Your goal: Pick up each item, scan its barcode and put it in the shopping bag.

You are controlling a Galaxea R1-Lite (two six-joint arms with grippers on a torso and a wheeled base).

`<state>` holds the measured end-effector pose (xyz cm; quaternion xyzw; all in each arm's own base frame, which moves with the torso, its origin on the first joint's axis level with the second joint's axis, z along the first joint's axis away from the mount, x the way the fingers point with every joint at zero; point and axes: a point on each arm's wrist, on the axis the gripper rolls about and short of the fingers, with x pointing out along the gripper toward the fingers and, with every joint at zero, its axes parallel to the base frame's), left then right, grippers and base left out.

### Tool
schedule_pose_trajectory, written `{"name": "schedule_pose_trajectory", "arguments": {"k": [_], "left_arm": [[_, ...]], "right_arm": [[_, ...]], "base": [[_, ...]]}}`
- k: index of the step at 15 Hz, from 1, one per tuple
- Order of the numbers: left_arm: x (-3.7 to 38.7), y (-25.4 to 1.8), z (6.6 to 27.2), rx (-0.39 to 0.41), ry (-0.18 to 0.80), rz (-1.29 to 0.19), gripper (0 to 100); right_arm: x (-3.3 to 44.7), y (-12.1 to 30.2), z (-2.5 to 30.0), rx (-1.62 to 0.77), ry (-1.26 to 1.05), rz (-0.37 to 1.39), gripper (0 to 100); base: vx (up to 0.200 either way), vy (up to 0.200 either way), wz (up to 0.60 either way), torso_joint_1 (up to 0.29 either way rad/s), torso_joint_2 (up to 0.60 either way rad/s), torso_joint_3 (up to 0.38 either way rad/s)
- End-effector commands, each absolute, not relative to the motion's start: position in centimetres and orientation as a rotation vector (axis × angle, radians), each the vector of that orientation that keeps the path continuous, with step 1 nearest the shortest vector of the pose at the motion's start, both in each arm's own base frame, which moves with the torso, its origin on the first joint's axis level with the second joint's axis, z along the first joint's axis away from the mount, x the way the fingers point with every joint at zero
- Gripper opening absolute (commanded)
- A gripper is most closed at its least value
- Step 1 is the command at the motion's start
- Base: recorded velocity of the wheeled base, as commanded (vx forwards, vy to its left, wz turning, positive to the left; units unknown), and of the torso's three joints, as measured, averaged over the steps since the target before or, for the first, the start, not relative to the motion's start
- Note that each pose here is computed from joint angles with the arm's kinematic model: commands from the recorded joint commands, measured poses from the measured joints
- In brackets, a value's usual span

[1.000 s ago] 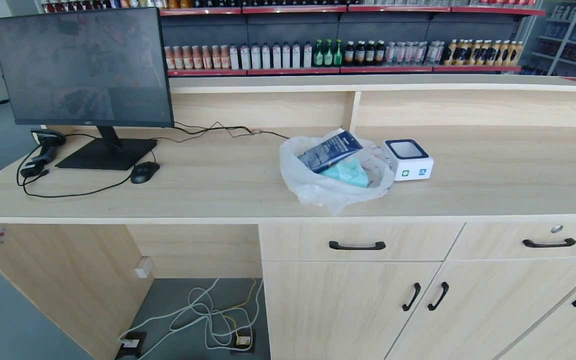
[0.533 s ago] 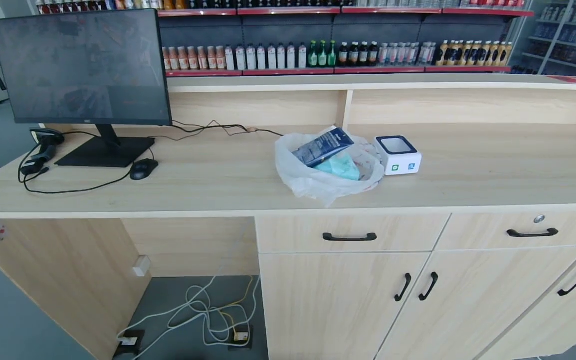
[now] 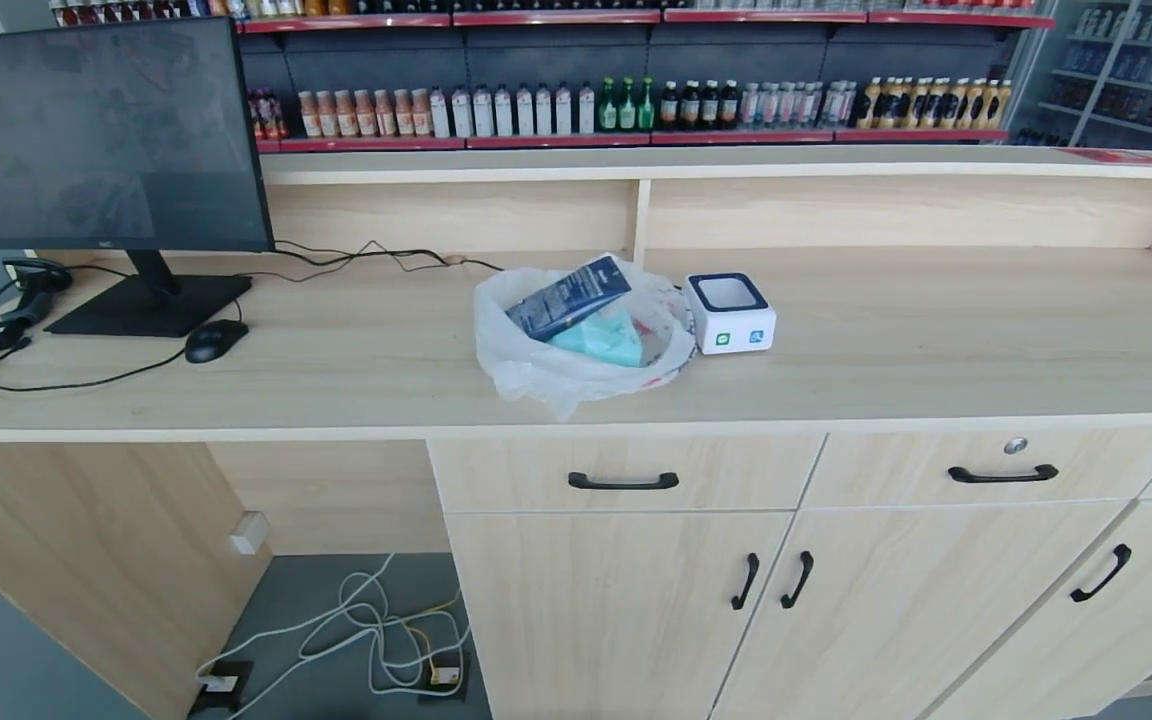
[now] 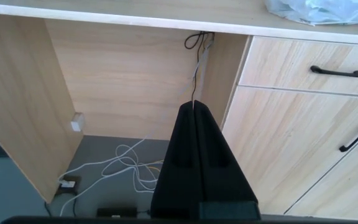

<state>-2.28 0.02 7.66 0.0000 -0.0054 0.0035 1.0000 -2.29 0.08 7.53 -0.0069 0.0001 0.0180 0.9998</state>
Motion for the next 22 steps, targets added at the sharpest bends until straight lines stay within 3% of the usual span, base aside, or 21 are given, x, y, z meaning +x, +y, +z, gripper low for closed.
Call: {"name": "schedule_pose_trajectory", "arguments": {"k": [1,11,14,22], "left_arm": [[-2.27,0.02,7.66,-0.002,-0.009,0.008,0],[-2.27,0.02,7.68,-0.003,-0.011,0.008,0],[-2.27,0.02,7.68,-0.005,-0.011,0.008,0],[-2.28,0.02,7.67,-0.011,-0.012,0.008,0]], "right_arm": [[-2.29,0.08,7.57,-0.014,0.0,0.037,100],[-2.28,0.08,7.53,-0.018,0.001,0.035,100],[-2.28,0.08,7.53,-0.02,0.001,0.037,100],[-2.28,0.08,7.53,-0.026,0.001,0.037,100]], "base": [[0.0,-0.2,0.0,0.002,0.0,-0.002],[0.0,-0.2,0.0,0.002,0.0,0.004],[0.0,0.0,0.0,0.0,0.0,0.0],[-0.2,0.0,0.0,-0.002,0.0,0.001]]}}
